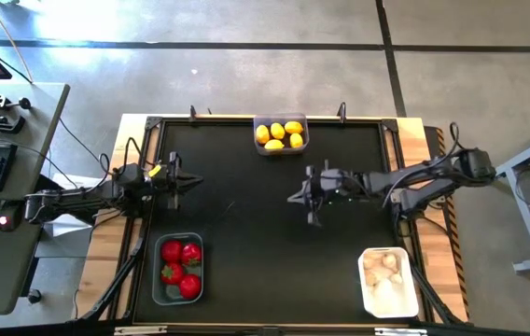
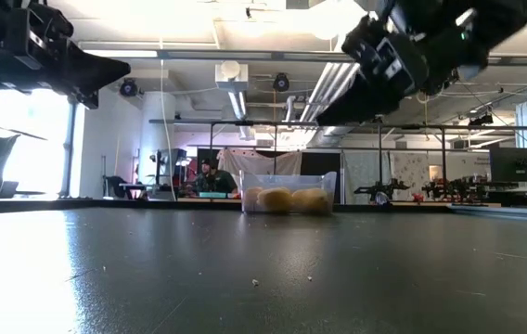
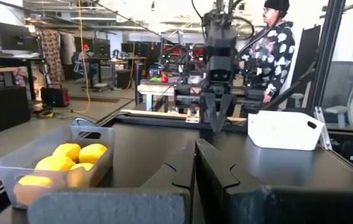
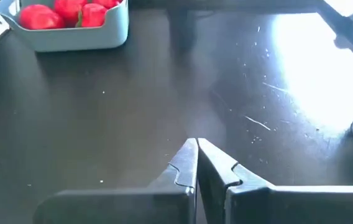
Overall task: Sort produce into baskets
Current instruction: Return to Home Position
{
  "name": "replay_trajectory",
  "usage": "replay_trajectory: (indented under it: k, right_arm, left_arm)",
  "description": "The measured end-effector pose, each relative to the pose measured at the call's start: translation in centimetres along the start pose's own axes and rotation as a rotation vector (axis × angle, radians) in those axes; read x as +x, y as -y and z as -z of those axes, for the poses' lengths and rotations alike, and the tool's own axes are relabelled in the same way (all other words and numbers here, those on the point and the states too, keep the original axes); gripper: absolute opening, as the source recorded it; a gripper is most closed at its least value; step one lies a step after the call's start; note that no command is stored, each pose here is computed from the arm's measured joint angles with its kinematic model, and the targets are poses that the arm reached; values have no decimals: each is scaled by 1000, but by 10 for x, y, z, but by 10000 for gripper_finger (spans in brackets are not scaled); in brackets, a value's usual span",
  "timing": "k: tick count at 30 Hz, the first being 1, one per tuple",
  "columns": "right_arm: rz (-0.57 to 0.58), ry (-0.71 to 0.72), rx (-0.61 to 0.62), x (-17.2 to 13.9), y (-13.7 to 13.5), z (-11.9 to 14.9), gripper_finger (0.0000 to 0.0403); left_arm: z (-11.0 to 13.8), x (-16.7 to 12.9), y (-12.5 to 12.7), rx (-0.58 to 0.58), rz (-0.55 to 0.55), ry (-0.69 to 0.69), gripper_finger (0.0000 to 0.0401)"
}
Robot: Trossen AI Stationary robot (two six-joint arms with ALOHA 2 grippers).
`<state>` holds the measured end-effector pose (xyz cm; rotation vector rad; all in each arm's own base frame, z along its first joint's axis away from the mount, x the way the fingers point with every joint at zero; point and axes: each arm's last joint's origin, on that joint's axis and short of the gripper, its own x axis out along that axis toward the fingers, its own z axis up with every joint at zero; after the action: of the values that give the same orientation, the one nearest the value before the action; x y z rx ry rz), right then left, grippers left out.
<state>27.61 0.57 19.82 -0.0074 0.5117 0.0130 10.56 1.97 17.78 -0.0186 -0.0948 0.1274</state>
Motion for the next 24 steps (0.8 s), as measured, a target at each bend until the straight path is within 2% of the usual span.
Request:
replay_trajectory:
  k: [6,12,22,24]
  right_arm:
    - [-29,74,8,-7,18,27,0]
    - [18,175,23,-40,28,47,0]
    - [240,286,29,-78,25,76,0]
    - [257,328,19,-84,24,81,0]
  left_arm:
    - [0,0,-1,3,-26,1,0]
    - [0,0,-1,17,-37,0,0]
    - [0,0,-3,33,-111,1,0]
    - [0,0,-4,31,-134,-2,0]
